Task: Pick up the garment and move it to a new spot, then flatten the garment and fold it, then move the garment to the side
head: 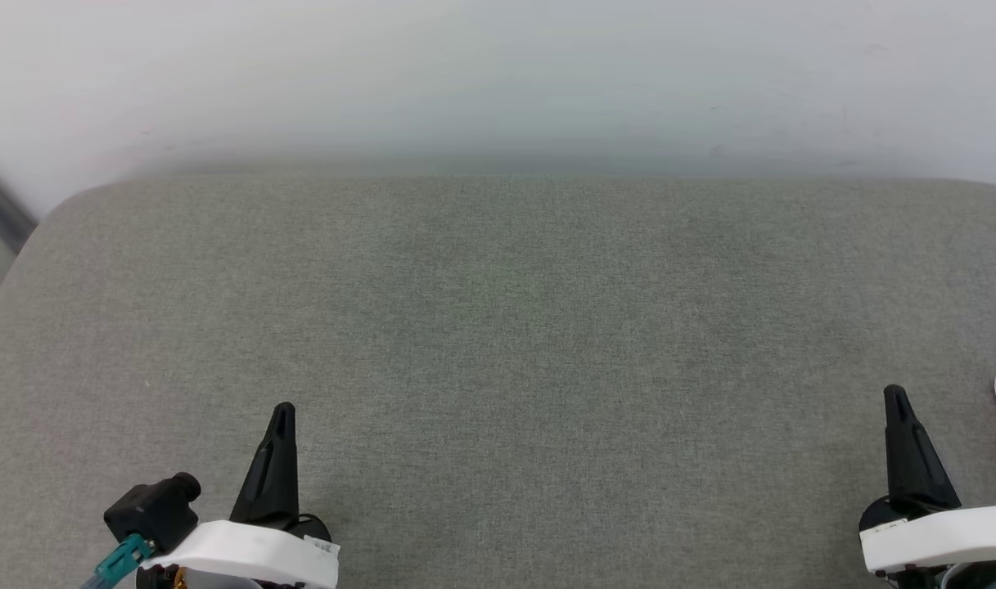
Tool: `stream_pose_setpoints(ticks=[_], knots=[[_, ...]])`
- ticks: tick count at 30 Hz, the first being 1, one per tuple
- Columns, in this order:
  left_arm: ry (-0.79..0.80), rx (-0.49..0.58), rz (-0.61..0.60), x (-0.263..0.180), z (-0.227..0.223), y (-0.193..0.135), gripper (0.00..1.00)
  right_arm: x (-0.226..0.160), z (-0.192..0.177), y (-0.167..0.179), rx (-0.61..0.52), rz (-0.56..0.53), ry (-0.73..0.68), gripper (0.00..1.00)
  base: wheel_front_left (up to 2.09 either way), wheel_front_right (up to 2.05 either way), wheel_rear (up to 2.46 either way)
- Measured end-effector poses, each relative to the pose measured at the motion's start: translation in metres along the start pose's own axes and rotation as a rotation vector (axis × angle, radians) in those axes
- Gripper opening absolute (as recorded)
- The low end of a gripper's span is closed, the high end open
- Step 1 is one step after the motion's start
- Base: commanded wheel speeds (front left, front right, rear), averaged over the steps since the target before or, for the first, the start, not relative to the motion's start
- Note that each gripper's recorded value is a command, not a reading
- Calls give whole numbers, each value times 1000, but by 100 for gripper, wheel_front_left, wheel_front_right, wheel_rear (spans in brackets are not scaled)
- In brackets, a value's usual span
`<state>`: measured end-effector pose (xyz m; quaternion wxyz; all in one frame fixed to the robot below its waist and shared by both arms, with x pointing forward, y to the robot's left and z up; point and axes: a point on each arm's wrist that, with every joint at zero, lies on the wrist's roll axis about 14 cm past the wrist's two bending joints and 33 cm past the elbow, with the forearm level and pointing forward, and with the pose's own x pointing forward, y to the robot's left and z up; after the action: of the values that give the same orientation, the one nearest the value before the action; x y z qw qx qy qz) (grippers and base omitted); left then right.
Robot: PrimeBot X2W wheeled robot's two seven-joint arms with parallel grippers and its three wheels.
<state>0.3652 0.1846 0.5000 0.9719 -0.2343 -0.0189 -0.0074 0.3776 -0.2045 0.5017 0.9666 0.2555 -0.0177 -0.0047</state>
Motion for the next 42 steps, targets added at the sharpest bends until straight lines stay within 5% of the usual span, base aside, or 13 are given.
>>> stream_pose_setpoints(ticks=[42], knots=[[25, -559, 75, 11, 1, 15, 0, 6, -6, -4, 538, -57, 37, 0, 0, 0, 0]])
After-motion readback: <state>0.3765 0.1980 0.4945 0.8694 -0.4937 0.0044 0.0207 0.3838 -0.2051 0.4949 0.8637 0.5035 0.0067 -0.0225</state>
